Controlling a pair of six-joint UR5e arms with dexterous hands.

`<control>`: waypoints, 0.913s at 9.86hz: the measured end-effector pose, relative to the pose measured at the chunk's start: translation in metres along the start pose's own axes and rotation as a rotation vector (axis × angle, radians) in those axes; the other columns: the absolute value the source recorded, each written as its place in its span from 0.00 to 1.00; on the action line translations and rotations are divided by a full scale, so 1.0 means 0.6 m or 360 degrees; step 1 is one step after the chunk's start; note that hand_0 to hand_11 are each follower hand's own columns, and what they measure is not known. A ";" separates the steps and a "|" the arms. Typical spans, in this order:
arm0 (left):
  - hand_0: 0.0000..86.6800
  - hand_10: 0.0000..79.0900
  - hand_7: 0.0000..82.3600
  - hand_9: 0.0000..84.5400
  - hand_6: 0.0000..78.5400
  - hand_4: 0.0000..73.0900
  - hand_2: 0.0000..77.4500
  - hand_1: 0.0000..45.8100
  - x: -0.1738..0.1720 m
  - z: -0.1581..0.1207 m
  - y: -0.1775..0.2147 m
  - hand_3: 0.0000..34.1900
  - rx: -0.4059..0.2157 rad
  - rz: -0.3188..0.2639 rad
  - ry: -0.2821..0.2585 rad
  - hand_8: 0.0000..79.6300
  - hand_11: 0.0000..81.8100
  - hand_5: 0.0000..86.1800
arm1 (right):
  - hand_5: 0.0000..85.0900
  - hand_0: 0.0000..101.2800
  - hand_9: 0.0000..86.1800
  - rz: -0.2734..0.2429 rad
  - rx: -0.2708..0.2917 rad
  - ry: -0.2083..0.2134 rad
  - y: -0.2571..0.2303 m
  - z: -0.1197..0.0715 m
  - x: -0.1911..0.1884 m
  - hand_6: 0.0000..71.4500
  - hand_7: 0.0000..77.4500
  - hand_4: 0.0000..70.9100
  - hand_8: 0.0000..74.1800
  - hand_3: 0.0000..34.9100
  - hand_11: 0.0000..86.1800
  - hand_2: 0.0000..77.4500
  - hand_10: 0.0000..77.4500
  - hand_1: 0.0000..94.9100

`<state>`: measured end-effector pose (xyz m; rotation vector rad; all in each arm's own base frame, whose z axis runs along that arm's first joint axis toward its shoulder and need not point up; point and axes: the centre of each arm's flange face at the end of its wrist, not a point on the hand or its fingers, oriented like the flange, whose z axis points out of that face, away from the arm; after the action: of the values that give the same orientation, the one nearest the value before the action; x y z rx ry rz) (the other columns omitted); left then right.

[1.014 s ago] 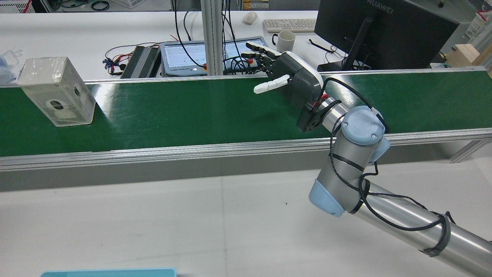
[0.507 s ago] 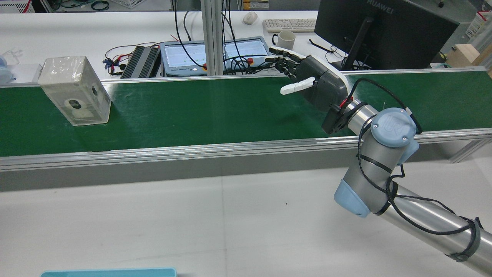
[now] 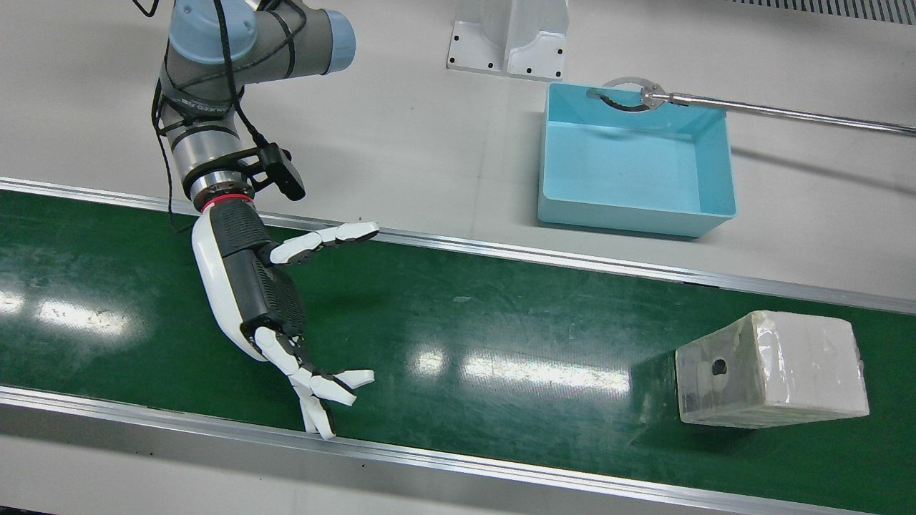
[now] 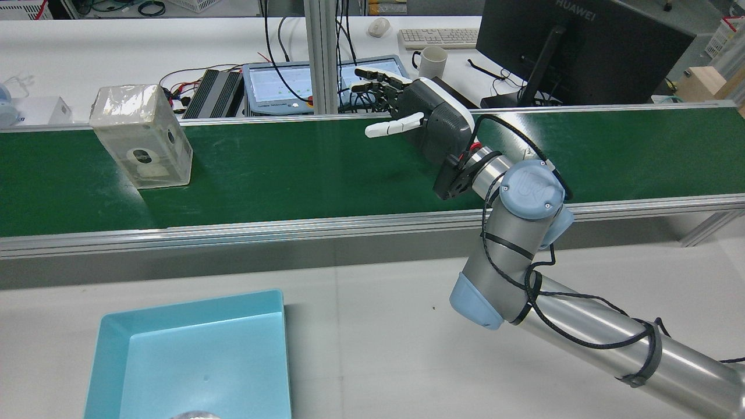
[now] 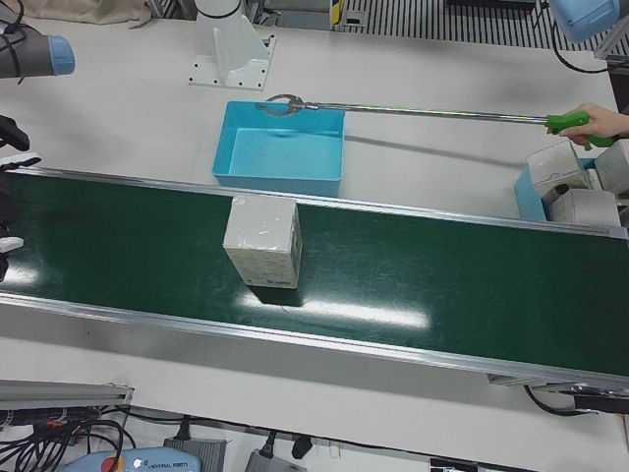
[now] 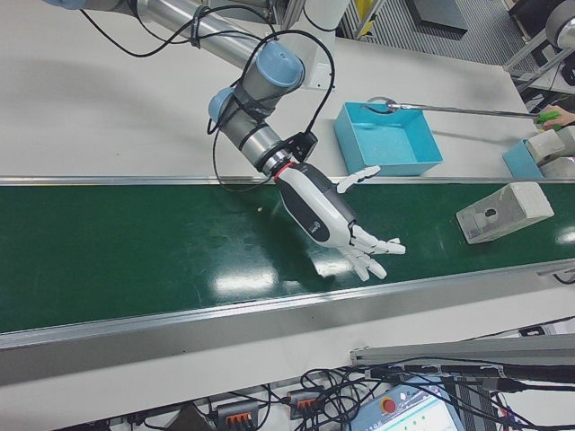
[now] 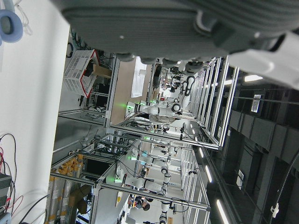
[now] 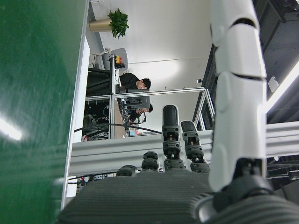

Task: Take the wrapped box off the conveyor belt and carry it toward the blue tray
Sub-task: 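Reach the right hand toward the white wrapped box on the belt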

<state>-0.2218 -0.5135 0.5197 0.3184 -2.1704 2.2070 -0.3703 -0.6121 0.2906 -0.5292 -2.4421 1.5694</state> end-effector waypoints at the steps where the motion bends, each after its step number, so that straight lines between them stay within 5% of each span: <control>1: 0.00 0.00 0.01 0.00 0.01 0.00 0.01 0.00 0.000 0.000 0.000 0.00 0.0000 0.0000 0.0000 0.01 0.01 0.01 | 0.16 0.48 0.08 0.0000 -0.0005 -0.0013 0.013 0.008 0.025 0.16 0.38 0.22 0.05 0.00 0.01 0.15 0.01 0.17; 9: 0.00 0.01 0.01 0.01 0.00 0.00 0.01 0.00 0.000 0.000 0.000 0.00 0.0000 0.0000 0.0000 0.01 0.01 0.01 | 0.14 0.48 0.06 -0.0044 0.0017 -0.0049 0.065 0.080 0.127 0.14 0.35 0.18 0.04 0.08 0.01 0.14 0.01 0.15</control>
<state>-0.2218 -0.5135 0.5197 0.3184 -2.1704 2.2070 -0.4492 -0.6076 0.2328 -0.4714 -2.4509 1.5906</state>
